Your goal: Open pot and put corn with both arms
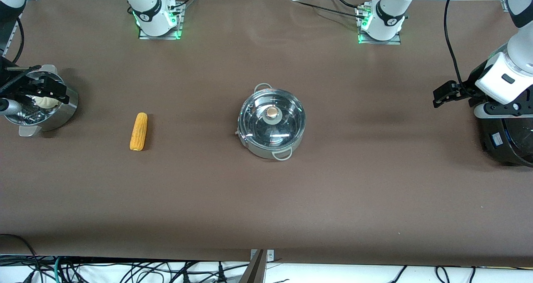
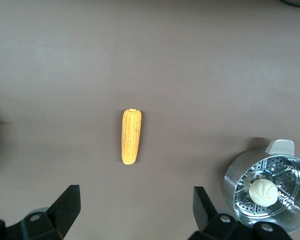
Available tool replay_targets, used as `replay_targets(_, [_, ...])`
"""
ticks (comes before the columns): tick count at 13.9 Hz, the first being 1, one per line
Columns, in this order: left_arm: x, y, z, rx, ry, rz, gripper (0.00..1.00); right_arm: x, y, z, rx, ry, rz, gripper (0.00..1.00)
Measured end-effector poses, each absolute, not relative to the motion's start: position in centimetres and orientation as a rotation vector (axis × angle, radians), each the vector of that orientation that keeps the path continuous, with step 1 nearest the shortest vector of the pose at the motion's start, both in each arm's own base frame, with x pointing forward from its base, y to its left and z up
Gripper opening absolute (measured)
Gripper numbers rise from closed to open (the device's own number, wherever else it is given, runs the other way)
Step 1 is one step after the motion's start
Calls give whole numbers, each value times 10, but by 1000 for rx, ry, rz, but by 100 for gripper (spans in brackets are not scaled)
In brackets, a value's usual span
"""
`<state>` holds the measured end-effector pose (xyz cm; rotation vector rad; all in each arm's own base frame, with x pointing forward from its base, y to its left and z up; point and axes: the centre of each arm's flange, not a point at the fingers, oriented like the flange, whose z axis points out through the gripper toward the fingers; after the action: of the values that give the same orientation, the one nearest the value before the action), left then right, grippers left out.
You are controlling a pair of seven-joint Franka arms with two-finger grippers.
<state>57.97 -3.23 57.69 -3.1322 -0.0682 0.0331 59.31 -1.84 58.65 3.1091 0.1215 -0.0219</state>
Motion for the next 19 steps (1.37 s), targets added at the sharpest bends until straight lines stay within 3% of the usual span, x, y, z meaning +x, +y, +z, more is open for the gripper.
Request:
replay_targets(14, [575,-37,572,-3128,-48,105,100,593,-18,587,3109,122,-22,100])
replay_targets(19, [575,-137,539,-3106,207,180,100,593,-18,587,3109,122,-20,100])
